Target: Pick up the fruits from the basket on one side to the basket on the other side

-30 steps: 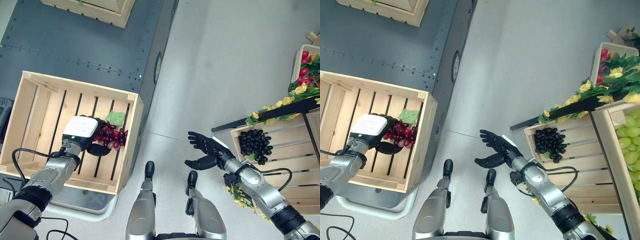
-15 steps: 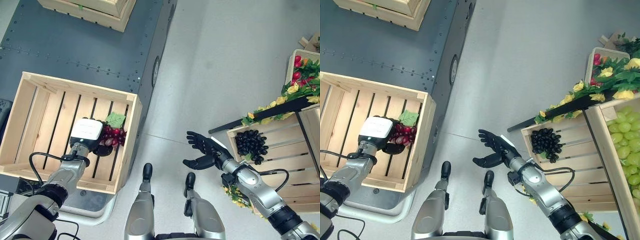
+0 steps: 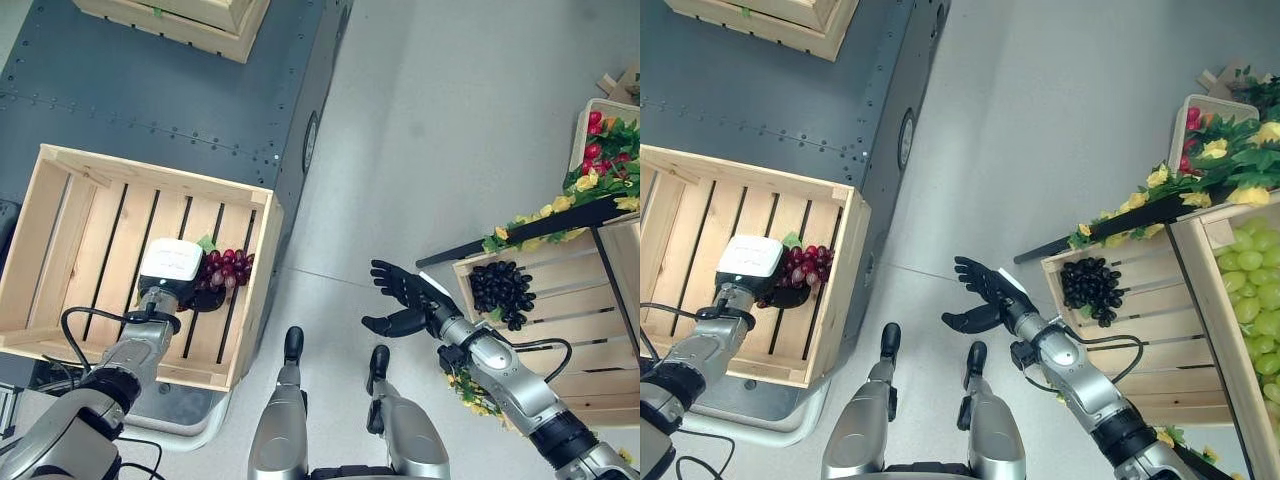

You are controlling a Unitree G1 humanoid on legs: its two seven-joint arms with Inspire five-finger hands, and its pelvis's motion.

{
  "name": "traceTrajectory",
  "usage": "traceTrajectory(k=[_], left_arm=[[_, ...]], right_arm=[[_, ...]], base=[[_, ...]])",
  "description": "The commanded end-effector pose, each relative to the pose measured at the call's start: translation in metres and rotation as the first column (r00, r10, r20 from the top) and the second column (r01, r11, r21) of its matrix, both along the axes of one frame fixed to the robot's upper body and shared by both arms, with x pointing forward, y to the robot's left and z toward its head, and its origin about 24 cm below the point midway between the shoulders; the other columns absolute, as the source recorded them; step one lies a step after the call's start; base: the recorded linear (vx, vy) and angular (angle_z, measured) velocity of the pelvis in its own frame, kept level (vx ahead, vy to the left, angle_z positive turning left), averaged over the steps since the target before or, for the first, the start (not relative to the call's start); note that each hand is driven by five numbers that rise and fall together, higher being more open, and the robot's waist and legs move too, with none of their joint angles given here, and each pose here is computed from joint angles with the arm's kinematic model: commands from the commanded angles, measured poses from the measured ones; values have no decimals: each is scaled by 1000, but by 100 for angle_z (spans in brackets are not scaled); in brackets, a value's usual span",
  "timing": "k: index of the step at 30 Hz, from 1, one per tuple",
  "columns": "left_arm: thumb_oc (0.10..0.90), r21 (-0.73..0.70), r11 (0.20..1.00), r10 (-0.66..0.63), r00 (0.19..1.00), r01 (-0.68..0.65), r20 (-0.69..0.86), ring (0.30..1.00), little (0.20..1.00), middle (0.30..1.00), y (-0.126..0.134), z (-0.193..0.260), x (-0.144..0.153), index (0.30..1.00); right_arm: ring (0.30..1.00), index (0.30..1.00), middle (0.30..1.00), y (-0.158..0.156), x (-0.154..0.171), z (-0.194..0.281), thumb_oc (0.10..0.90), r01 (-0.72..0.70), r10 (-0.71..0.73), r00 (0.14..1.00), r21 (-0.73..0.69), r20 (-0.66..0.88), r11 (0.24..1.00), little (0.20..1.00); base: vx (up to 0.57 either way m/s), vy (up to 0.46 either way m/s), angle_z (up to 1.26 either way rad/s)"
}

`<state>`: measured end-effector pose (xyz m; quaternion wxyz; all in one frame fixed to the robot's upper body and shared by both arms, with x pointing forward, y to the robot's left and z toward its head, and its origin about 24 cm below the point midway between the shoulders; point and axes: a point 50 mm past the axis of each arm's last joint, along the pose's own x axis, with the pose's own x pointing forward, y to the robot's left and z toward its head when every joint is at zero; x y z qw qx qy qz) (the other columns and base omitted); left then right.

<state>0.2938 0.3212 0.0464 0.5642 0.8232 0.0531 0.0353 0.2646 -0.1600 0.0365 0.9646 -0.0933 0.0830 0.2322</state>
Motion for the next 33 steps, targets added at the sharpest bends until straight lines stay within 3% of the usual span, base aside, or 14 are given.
traceTrajectory(k=[1,9,13,17,24,33], left_arm=[[400,60,997,50,993,-56,108,300,300,300,15,16,0,300],[400,153,987,-60,996,50,60,300,300,300,15,38,-6,300],[400,276,952,-141,990,129,23,300,300,300,11,72,-6,300],[400,366,901,-226,972,234,-65,300,300,300,-8,115,-6,300],[400,468,843,-239,964,265,-116,300,300,300,-35,163,-3,300],[400,587,727,-303,934,356,-192,300,300,300,-76,195,6,300]], right_arm=[[900,900,900,1,-6,18,800,-16,14,993,13,114,1000,900],[900,900,900,-4,-11,18,800,5,-9,994,39,111,999,900],[900,900,900,-2,-14,18,800,9,-15,994,54,113,999,900],[900,900,900,2,-14,18,800,24,-33,992,75,118,997,900],[900,900,900,17,-12,23,800,33,-53,990,155,132,987,900],[900,900,900,37,-6,43,800,-34,-8,983,222,186,974,900]], base=[[33,-32,3],[52,-56,3],[83,-99,2],[65,-133,12],[41,-137,5],[13,-100,-2]])
